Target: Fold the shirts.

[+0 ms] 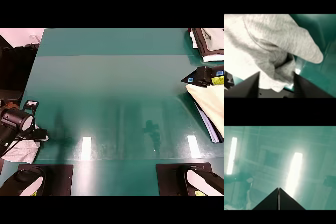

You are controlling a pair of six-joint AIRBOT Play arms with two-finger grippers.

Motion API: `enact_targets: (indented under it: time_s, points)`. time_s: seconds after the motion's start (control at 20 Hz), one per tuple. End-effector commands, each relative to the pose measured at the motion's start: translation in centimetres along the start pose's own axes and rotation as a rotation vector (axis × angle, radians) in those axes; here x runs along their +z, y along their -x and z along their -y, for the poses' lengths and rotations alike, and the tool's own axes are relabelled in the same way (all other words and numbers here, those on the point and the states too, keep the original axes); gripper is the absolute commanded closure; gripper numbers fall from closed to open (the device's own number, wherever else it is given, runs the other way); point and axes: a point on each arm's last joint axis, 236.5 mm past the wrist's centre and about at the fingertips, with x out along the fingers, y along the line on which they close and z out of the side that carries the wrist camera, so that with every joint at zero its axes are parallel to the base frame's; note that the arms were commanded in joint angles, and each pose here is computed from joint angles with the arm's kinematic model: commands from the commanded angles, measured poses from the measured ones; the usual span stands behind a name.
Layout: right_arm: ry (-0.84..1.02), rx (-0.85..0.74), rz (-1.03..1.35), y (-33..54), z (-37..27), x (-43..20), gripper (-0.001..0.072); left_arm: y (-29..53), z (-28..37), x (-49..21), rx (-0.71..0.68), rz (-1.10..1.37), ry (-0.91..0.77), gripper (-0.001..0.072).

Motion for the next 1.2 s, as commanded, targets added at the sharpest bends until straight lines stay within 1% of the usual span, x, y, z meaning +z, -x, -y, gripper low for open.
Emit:
enact_targets:
  time_s: [0.0,0.05,0.1,0.2,0.25,0.3,0.4,0.55,0.7,0.8,0.9,1.05,1.15]
  points:
    - [0.003,0.001,-0.003,0.0,0.0,-0.1,0.0698,-0.7,0.2,0.4,0.002,0.025,0.022,0.0455]
    - [0.003,0.001,-0.004,0.0,0.0,-0.1,0.0698,-0.7,0.2,0.5,0.000,0.030,0.021,0.0548]
    - [0.003,0.001,-0.004,0.0,0.0,-0.1,0.0698,-0.7,0.3,0.6,-0.002,0.034,0.021,0.0679]
    - [0.004,0.003,-0.011,0.0,-0.1,-0.3,0.0698,0.1,0.3,1.4,-0.013,0.060,0.017,0.0688]
    - [0.003,0.003,-0.014,0.0,-0.1,-0.3,0.0698,1.3,0.5,2.4,-0.040,0.089,-0.005,0.0688]
    - [0.004,0.004,-0.014,0.0,-0.1,-0.3,0.0698,3.2,0.9,3.8,-0.081,0.137,-0.025,0.0688]
    - [0.004,0.004,-0.014,0.0,-0.1,-0.3,0.0699,9.2,2.1,7.4,-0.210,0.286,-0.077,0.0689]
    - [0.003,0.005,-0.013,0.0,-0.1,-0.3,0.0698,24.0,5.5,11.3,-0.543,0.641,-0.208,0.0689]
    - [0.002,0.005,-0.013,0.0,-0.1,-0.3,0.0698,39.1,6.5,11.2,-0.841,1.001,-0.262,0.0690]
    - [0.001,0.013,-0.010,0.0,-0.3,-0.3,0.0699,45.3,6.8,10.0,-0.929,1.162,-0.311,0.0690]
    - [0.000,0.012,-0.007,0.0,-0.3,-0.2,0.0699,48.2,8.8,9.0,-0.990,1.206,-0.384,0.0690]
    - [-0.002,0.013,-0.010,0.0,-0.3,-0.3,0.0698,48.2,15.5,8.9,-1.045,1.136,-0.551,0.0689]
    - [-0.003,0.013,-0.009,0.1,-0.4,-0.3,0.0698,45.8,20.4,9.8,-1.024,1.062,-0.670,0.0688]
